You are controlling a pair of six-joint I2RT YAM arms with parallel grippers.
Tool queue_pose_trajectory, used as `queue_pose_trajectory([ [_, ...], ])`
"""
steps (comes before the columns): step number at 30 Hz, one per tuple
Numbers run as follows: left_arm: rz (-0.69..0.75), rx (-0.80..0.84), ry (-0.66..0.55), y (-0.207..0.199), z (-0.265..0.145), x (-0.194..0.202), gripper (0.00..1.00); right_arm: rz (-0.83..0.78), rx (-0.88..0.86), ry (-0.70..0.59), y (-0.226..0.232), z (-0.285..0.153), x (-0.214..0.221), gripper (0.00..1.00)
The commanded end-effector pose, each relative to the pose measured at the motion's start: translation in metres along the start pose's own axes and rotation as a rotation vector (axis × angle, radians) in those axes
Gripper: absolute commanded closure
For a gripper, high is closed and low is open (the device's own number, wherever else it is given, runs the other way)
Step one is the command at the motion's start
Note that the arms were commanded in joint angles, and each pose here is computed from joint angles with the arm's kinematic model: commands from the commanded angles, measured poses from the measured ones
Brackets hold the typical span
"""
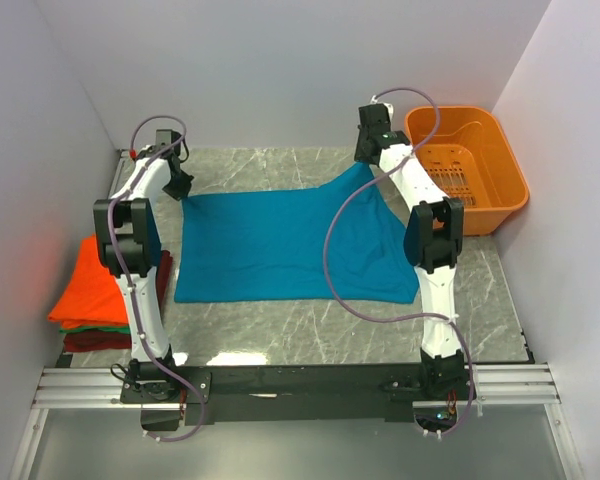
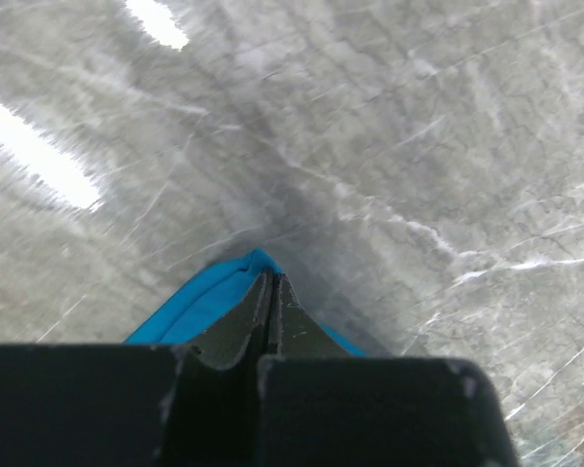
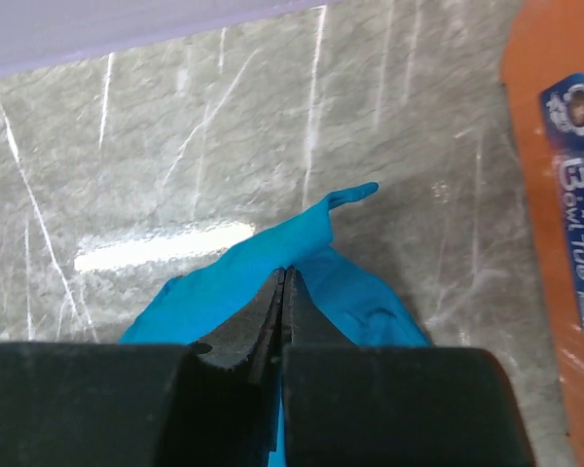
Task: Fold and stack the t-shirts
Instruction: Fold the tshirt
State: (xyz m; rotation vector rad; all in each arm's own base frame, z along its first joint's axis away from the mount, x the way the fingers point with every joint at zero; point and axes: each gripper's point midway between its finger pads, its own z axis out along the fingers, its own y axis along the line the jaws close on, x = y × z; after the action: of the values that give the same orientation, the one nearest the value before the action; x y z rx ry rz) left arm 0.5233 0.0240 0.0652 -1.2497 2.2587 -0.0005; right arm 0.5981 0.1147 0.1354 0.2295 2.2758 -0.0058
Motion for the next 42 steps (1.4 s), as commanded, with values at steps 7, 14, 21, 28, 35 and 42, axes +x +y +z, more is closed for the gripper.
queue_pose_trajectory([
  [7,0.036,0.093,-0.003,-0.024,0.0,-0.011,0.99,0.016,0.027,-0.092,-0.018,-0.046,-0.034,1.0],
  [14,0.011,0.101,0.009,-0.013,-0.015,-0.002,0.99,0.048,0.038,-0.045,-0.028,-0.069,-0.007,1.0],
  [21,-0.031,0.085,0.008,0.009,-0.029,0.008,0.99,0.092,0.102,0.005,-0.05,-0.094,0.037,1.0],
  [28,-0.073,0.093,-0.007,0.029,-0.052,0.016,0.99,0.136,0.099,0.022,-0.061,-0.117,0.068,1.0],
  [35,-0.089,0.099,0.001,0.041,-0.065,0.024,0.99,0.138,0.102,0.043,-0.07,-0.136,0.092,1.0],
  [42,-0.103,0.101,0.0,0.05,-0.076,0.027,0.99,0.122,0.112,0.055,-0.073,-0.148,0.108,1.0],
])
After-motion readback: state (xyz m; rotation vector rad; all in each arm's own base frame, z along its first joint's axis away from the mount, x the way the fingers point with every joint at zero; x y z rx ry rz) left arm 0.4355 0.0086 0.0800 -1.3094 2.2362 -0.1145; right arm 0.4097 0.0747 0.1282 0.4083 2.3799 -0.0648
